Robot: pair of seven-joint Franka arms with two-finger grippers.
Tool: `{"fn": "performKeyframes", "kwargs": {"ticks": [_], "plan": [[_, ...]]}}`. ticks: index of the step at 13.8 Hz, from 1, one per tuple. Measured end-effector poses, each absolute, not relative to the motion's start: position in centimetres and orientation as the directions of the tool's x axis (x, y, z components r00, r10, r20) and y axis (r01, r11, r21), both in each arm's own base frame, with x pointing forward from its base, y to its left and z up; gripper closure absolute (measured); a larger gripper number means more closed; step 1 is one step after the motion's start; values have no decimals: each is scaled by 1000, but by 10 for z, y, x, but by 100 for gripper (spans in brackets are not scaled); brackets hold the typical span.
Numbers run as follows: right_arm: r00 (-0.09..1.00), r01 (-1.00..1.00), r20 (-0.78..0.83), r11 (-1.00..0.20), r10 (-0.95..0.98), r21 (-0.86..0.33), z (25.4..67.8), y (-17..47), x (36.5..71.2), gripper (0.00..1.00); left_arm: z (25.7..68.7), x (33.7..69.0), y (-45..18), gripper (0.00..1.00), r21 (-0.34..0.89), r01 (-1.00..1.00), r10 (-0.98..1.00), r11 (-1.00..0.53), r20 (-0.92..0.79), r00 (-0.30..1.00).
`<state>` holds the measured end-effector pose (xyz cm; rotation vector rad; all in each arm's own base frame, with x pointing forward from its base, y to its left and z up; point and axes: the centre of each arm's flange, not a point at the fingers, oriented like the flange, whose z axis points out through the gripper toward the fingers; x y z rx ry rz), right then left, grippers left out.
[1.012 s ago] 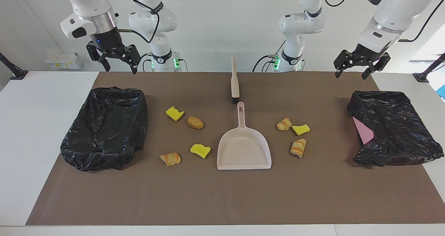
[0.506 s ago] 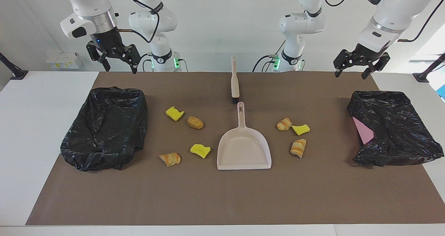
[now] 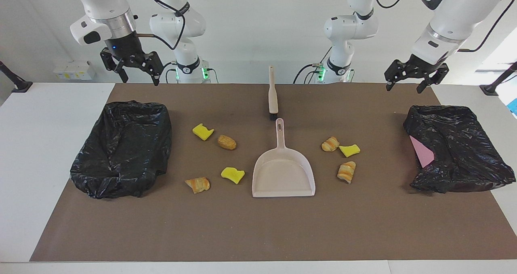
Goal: Sweep and dump trash in bin
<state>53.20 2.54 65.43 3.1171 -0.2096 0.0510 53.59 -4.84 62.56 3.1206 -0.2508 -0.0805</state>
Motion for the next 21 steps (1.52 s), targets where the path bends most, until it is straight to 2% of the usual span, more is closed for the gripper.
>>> {"fn": "performKeyframes", "kwargs": {"ticks": [5, 9, 16, 21], "plan": [[990, -134, 34, -991, -134, 15, 654, 25, 532, 0, 591, 526, -102, 0, 11, -184, -184, -983, -80, 980], [990, -134, 34, -991, -134, 15, 654, 25, 532, 0, 557, 502, -162, 0, 20, -189, -190, -982, -72, 979], [990, -134, 34, -991, -134, 15, 654, 25, 532, 0, 516, 427, -264, 0, 37, -202, -204, -979, -87, 975], [990, -142, 19, -990, -142, 17, 653, 21, 531, 0, 472, 363, -328, 0, 35, -205, -207, -978, -85, 975]]}}
